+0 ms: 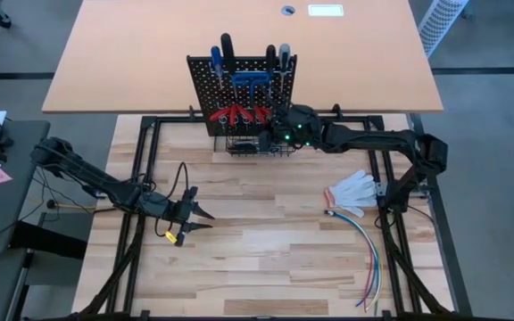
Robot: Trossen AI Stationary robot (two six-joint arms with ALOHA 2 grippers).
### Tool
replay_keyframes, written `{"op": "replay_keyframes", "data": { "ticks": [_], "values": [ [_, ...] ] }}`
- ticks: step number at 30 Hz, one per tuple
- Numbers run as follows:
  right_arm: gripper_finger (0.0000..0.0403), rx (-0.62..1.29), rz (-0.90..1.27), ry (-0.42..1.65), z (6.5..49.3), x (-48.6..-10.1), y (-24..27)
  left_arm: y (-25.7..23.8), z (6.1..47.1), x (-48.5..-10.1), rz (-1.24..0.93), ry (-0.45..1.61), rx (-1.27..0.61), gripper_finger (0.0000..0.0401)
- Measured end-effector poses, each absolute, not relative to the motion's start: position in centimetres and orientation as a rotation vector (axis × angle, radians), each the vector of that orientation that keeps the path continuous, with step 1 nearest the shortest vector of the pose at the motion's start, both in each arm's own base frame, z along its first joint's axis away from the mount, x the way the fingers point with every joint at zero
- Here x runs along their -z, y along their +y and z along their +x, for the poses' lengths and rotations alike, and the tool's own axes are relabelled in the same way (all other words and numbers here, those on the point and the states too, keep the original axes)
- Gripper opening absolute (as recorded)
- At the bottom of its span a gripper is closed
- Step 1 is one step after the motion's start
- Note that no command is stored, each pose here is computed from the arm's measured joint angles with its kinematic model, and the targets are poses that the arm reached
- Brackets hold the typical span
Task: Hang tools onto peg board
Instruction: Hang the blue pick tool on the pegboard
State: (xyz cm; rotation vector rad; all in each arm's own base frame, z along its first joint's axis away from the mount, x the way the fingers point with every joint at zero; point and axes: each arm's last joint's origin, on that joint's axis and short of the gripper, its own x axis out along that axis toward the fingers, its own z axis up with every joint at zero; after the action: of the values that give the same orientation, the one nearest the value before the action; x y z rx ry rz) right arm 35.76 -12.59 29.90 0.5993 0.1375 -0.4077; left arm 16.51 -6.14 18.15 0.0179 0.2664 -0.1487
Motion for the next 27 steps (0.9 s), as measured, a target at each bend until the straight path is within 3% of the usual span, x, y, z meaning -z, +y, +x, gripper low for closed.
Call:
{"op": "replay_keyframes", "data": {
  "ticks": [27],
  "values": [
    [0.0011,0.476,0.658,0.162,35.67,-29.34,-12.77,-6.14,16.52,-18.17,0.017,0.265,0.149,0.0111]
  ]
}}
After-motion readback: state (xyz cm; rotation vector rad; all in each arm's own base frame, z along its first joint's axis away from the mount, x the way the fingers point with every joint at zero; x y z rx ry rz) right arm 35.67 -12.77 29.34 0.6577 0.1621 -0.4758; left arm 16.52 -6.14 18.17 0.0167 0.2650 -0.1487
